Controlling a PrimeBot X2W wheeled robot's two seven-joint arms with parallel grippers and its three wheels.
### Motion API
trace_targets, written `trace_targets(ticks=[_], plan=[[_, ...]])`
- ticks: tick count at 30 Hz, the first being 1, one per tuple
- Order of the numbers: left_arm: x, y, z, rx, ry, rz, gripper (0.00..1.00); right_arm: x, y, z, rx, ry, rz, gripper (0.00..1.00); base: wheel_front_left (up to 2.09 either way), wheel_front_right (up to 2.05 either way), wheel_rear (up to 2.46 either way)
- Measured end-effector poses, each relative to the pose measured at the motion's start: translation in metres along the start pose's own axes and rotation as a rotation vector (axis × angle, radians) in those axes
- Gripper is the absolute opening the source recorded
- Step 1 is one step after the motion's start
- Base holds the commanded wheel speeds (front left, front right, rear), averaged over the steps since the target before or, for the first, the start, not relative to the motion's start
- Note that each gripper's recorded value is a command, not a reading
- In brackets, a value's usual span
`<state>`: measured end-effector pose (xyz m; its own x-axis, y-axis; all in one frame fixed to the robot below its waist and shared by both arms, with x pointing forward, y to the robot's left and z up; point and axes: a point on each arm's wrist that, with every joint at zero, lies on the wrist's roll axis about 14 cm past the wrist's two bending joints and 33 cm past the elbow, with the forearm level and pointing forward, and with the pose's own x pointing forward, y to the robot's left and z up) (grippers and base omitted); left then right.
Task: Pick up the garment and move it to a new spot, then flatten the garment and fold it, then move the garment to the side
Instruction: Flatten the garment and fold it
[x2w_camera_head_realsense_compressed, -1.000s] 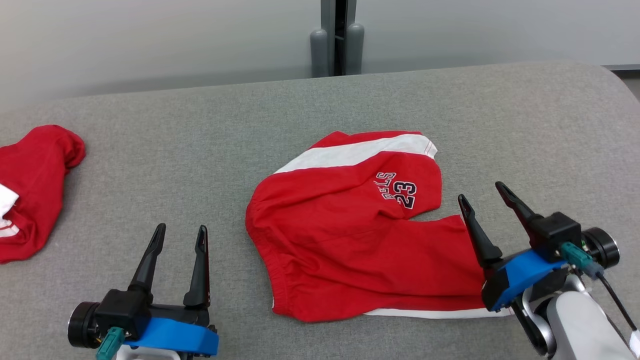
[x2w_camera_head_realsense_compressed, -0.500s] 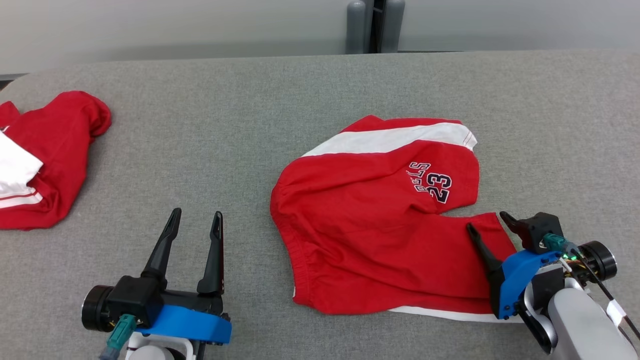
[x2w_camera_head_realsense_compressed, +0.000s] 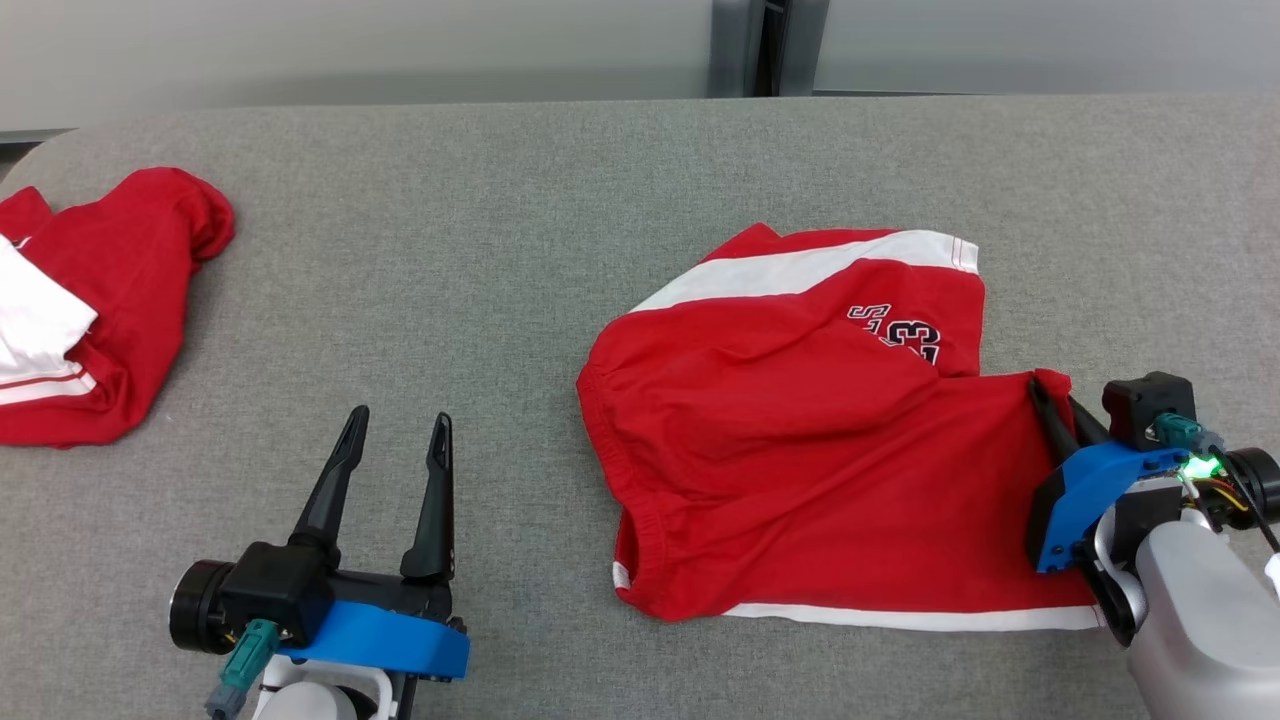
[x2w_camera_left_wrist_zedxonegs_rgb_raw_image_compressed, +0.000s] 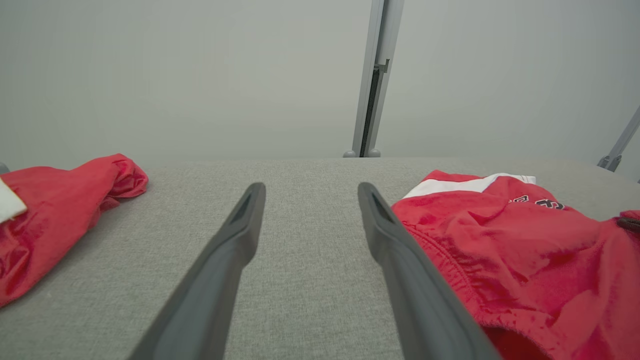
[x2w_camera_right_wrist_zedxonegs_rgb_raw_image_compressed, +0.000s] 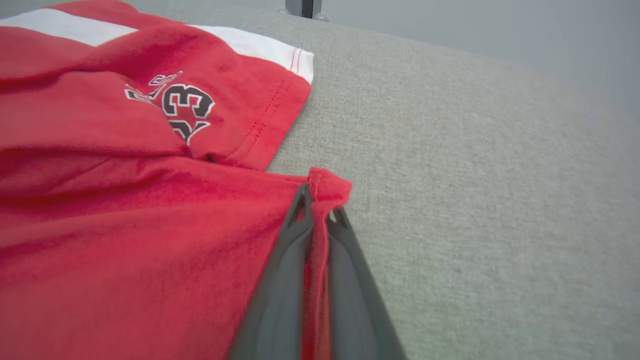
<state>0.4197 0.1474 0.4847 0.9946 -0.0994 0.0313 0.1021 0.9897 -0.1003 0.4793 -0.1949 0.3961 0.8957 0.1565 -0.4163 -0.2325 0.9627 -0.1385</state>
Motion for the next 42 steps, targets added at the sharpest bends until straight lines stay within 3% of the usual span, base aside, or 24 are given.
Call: trace_targets(ticks=[2,3,4,12,18,30,42], plan=[[0.0,0.0,0.001,0.0,-0.002,0.0,1.0,0.0,0.0,-0.003,0.007,0.005,-0.007,0.0,0.0,0.0,0.0],[0.0,0.0,0.001,0.0,-0.004,0.0,1.0,0.0,0.003,-0.004,0.012,0.002,-0.005,0.36,0.0,0.0,0.0],[-0.001,0.0,0.002,0.0,-0.004,-0.001,1.0,0.001,0.004,-0.002,0.01,-0.011,-0.003,1.0,0.0,0.0,0.0],[-0.002,-0.005,0.005,0.001,-0.012,-0.014,1.0,-0.007,-0.003,0.03,0.054,-0.169,-0.047,1.0,0.0,0.0,0.0],[-0.006,-0.011,0.008,0.013,-0.018,-0.033,1.0,-0.037,-0.008,0.073,0.077,-0.358,-0.089,1.0,0.0,0.0,0.0],[-0.018,-0.013,0.012,0.054,-0.027,-0.048,1.0,-0.113,0.004,0.067,0.139,-0.478,-0.146,1.0,0.0,0.0,0.0],[-0.031,-0.001,0.018,0.069,-0.038,-0.004,1.0,-0.138,0.022,0.051,0.196,-0.472,-0.135,1.0,0.0,0.0,0.0]])
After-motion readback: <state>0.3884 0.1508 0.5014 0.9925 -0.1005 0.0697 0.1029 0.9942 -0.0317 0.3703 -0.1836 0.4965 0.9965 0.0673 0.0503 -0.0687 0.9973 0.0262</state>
